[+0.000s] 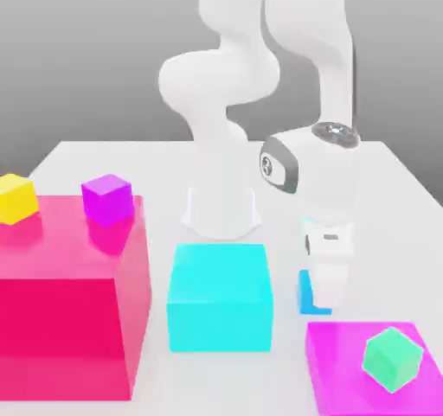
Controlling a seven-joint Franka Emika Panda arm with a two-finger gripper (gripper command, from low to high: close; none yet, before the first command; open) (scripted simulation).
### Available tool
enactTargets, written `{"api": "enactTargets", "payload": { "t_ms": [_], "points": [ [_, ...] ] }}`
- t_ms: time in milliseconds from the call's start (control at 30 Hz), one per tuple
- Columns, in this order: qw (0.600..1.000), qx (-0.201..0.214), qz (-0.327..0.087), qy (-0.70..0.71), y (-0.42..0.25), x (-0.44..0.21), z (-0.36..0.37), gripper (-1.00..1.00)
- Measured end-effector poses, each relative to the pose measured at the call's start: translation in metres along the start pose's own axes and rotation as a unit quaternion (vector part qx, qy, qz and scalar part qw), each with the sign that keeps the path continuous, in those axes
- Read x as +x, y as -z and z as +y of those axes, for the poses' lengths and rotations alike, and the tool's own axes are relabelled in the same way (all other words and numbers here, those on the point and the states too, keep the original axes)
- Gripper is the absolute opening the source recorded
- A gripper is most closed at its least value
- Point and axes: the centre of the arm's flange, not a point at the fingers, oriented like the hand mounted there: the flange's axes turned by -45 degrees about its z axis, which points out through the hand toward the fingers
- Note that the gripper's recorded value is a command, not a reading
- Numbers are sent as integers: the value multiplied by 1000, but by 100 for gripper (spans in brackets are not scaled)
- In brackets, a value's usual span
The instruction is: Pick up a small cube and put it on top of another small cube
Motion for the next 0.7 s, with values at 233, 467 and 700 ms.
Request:
{"api": "enactTargets", "payload": {
  "t_ms": [233,467,700],
  "points": [
    [1000,0,0,0,48,1,1,-100],
    [976,-3,2,-219,113,-64,84,-100],
    [865,-6,3,-501,195,-208,146,-100]
  ]
}}
